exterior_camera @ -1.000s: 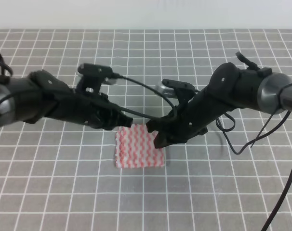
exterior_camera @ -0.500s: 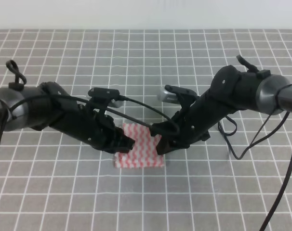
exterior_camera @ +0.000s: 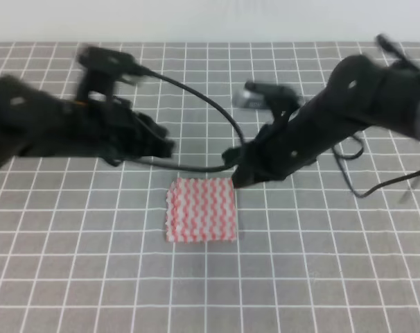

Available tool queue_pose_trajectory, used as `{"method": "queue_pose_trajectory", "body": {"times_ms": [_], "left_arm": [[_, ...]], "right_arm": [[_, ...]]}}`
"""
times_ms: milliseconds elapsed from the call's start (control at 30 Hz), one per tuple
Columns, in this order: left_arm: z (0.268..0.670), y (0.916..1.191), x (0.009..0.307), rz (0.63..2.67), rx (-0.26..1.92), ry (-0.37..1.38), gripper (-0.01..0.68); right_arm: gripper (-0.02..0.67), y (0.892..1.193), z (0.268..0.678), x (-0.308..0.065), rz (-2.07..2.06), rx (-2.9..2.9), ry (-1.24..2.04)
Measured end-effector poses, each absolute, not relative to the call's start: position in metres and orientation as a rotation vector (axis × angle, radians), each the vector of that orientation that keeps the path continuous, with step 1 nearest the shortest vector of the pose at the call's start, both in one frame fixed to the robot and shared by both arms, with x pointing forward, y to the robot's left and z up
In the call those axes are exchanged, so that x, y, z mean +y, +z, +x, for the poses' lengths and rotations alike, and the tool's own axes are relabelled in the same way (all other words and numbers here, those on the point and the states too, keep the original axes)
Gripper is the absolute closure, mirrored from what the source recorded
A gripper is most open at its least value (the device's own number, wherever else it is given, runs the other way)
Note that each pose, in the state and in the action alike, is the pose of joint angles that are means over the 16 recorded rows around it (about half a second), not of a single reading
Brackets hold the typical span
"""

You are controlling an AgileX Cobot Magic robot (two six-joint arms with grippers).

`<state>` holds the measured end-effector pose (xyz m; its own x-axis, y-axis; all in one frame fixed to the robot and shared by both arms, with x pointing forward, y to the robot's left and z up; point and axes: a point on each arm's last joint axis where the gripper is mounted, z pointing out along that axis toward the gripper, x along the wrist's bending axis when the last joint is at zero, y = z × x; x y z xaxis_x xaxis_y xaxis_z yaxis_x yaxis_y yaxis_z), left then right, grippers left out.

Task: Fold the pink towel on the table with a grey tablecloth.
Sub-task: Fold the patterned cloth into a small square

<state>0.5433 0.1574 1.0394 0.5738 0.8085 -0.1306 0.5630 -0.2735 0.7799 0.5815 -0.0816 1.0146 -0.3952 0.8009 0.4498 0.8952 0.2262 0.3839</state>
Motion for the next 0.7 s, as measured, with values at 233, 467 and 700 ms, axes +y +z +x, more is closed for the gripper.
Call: {"method": "queue_pose_trajectory", "body": {"times_ms": [233,467,700], "left_arm": [[0.480,1.080,0.195,1.734,1.097,0.618,0.675],[0.405,1.087,0.233,1.533,1.063,0.779,0.675],[0.344,1.070,0.259,1.389,0.992,0.858,0.675]], "right_arm": [[0.665,1.066,0.547,-0.104,-1.630,-2.400,-1.072],[0.665,1.096,0.496,-0.135,-1.648,-2.418,-1.252],[0.665,1.097,0.443,-0.166,-1.681,-2.406,-1.415]]}}
